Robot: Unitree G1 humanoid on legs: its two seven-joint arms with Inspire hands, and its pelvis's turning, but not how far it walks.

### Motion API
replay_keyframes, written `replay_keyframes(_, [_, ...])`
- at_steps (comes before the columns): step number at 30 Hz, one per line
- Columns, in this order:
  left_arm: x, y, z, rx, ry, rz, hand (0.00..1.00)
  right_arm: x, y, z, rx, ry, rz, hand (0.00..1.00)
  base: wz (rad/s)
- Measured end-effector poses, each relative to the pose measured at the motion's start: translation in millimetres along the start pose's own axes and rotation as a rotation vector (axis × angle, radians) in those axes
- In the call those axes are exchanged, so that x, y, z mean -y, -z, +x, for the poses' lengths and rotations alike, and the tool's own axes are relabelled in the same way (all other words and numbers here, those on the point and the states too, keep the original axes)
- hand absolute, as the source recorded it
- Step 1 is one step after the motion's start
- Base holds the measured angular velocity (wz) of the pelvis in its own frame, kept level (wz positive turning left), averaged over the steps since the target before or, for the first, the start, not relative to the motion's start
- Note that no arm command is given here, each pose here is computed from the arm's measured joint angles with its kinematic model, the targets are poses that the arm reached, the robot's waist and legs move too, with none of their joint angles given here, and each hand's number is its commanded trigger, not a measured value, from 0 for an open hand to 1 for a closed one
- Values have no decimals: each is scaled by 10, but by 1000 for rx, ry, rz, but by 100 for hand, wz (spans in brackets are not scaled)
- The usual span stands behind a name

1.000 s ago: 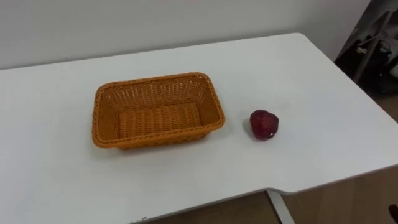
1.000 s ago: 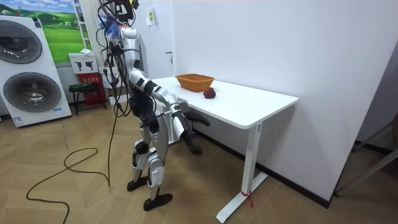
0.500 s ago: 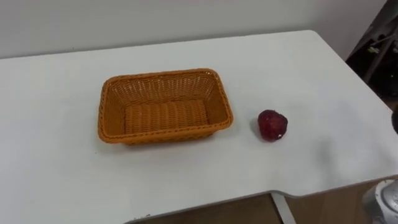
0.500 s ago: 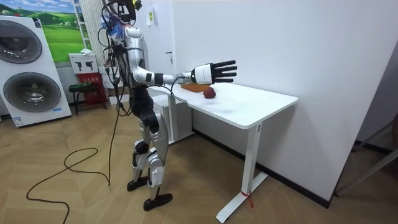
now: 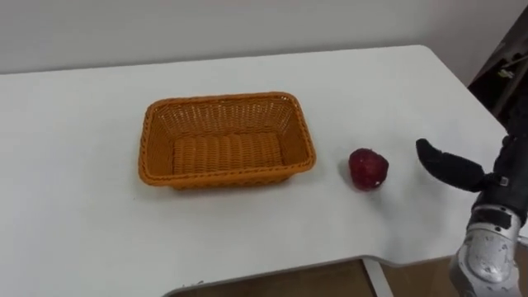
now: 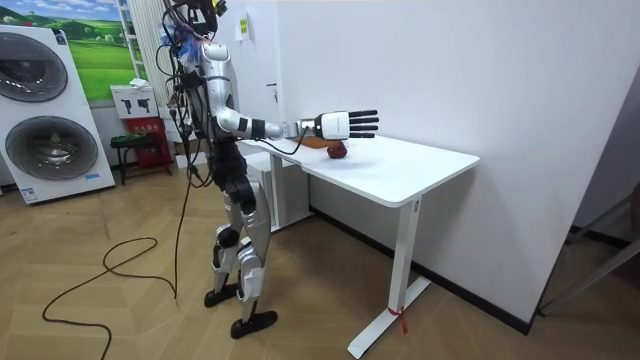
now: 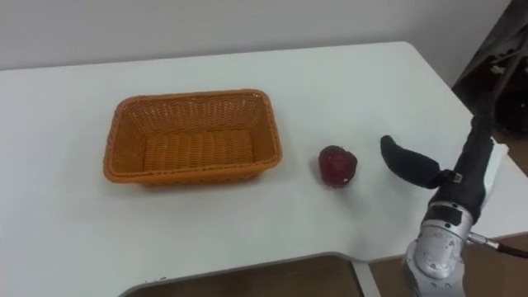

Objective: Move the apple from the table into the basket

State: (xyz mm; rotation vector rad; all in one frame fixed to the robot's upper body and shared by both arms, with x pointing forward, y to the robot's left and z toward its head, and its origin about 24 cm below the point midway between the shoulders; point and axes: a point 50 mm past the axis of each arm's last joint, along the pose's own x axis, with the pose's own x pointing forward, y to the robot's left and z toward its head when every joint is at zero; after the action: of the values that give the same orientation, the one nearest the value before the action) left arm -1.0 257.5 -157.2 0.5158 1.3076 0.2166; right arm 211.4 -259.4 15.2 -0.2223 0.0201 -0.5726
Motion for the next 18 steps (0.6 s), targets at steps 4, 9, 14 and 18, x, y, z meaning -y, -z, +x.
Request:
replay_keyframes(4, [-18, -17, 6, 7, -4, 5, 0, -59, 5, -7, 1, -94, -15, 0, 8])
replay_keyframes(9, [-19, -19, 5, 10, -5, 9, 0, -100, 6, -15, -1, -159, -12, 0, 3])
replay_keyframes(14, [-11, -12, 5, 6, 8, 11, 0, -188, -9, -47, 7, -235, -15, 0, 0])
replay_keyframes(18, [-8, -35, 10, 14, 22, 11, 0, -208, -10, -53, 10, -271, -24, 0, 1])
